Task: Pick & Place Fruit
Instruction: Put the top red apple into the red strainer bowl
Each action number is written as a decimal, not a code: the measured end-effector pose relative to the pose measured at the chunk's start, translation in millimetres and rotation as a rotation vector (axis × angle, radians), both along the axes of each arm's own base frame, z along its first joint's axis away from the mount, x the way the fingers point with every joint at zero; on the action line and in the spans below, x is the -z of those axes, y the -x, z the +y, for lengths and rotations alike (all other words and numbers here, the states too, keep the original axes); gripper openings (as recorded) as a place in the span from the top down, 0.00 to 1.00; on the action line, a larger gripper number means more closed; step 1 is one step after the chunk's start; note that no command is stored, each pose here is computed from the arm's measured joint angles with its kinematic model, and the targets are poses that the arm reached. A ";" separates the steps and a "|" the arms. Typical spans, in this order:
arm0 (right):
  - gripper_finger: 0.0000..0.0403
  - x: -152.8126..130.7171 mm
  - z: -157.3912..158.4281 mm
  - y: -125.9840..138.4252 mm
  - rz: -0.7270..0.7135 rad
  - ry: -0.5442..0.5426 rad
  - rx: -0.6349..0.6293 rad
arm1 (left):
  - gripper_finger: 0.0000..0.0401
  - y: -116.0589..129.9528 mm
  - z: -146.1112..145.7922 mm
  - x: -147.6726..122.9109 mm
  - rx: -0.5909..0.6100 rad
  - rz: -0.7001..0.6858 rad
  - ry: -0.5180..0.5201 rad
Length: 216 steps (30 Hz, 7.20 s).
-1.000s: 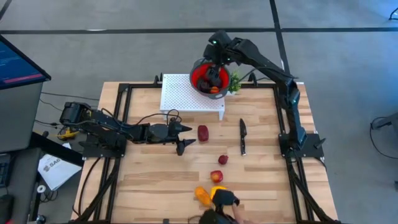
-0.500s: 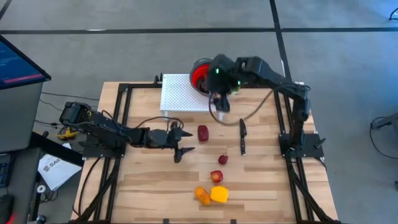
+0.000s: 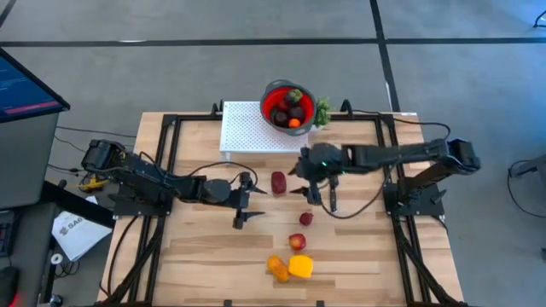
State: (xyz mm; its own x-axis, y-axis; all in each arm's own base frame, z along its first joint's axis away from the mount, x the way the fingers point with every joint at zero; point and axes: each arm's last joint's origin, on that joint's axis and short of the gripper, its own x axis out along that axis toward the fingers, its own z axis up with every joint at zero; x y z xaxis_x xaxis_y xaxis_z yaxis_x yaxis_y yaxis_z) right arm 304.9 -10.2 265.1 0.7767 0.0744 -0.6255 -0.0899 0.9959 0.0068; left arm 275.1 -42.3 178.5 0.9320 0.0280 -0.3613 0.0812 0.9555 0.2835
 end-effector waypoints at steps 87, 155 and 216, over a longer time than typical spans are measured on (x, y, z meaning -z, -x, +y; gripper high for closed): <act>0.29 86.0 20.5 78.4 -0.283 -0.333 0.180 | 0.12 -48.2 45.9 21.9 0.222 0.548 0.090; 0.29 85.5 20.4 78.2 -0.291 -0.311 0.166 | 0.18 -64.2 9.4 49.9 0.263 0.517 -0.043; 0.29 101.0 22.5 59.5 -0.352 -0.304 0.162 | 0.24 -80.5 250.4 -86.6 -0.744 -0.289 0.021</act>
